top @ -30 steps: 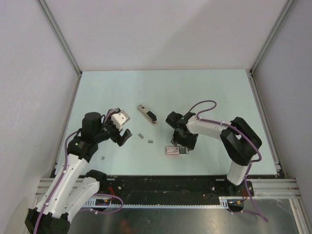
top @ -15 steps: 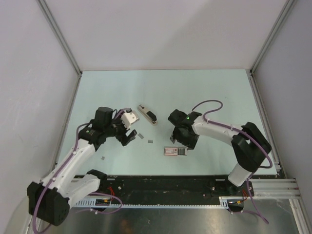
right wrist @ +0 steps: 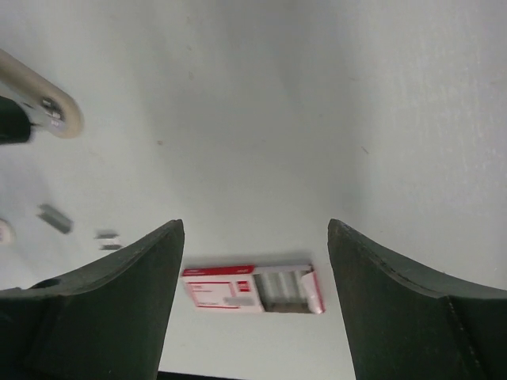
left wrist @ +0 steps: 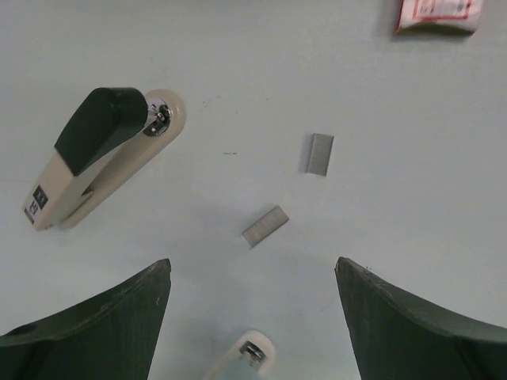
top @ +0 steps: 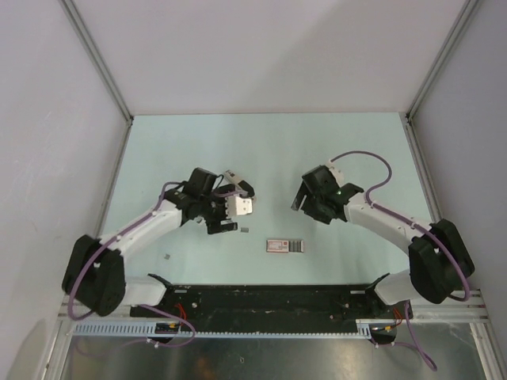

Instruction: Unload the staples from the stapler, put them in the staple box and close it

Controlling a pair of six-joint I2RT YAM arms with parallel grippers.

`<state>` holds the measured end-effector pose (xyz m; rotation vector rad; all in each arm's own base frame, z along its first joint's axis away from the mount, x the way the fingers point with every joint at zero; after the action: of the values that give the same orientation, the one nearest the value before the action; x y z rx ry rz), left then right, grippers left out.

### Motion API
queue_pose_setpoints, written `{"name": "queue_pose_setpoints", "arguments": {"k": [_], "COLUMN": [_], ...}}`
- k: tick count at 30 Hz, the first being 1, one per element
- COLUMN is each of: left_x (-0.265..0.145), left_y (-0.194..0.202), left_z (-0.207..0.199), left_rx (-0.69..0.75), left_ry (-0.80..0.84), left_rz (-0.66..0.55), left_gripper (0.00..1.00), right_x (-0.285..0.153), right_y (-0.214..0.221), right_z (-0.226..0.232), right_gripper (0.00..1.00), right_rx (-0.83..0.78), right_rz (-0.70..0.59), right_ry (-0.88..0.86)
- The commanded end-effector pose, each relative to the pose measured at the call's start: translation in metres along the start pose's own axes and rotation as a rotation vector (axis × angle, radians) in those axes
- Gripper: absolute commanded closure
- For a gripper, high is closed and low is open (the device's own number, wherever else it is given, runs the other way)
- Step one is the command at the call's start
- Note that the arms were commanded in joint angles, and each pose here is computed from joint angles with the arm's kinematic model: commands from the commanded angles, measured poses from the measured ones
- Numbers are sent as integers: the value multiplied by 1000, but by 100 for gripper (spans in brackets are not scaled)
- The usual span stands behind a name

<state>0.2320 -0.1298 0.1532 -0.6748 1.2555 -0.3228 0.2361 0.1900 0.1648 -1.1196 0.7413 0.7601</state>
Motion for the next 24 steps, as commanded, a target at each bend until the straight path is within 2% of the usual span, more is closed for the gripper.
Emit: {"name": "queue_pose_setpoints", "arguments": {"k": [1,7,12,24], "left_x": [17,45,55,49], "left_y": [-15,-11,-6,-1], "left_z": [25,36,30,15], "left_rx": [234,289,326,420], "left_ry": [24,101,177,279], "left_rz": [3,84,130,195], "left_gripper": [11,11,11,12], "right_x": [18,15,18,21], "right_y": [4,4,3,7], "right_z": [-2,-5,-8,-12], "right_gripper": [23,23,26,32], "right_rx": [-101,-145,-129,-101], "right_rz": [-75,-149,-142,-124], "right_ry": [-93,-187,-254,-337]}}
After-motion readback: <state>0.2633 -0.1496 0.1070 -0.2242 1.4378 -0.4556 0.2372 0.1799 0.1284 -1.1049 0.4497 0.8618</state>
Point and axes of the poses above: each gripper's point midway between its finger pads, its own x axis out along the fingers, its own z axis along the line the jaws close on, y = z × x, the point moved 8 cm from there along -x, back along the fingers, and after that the axes turned 12 degrees about -x, right-handed, at the moved point
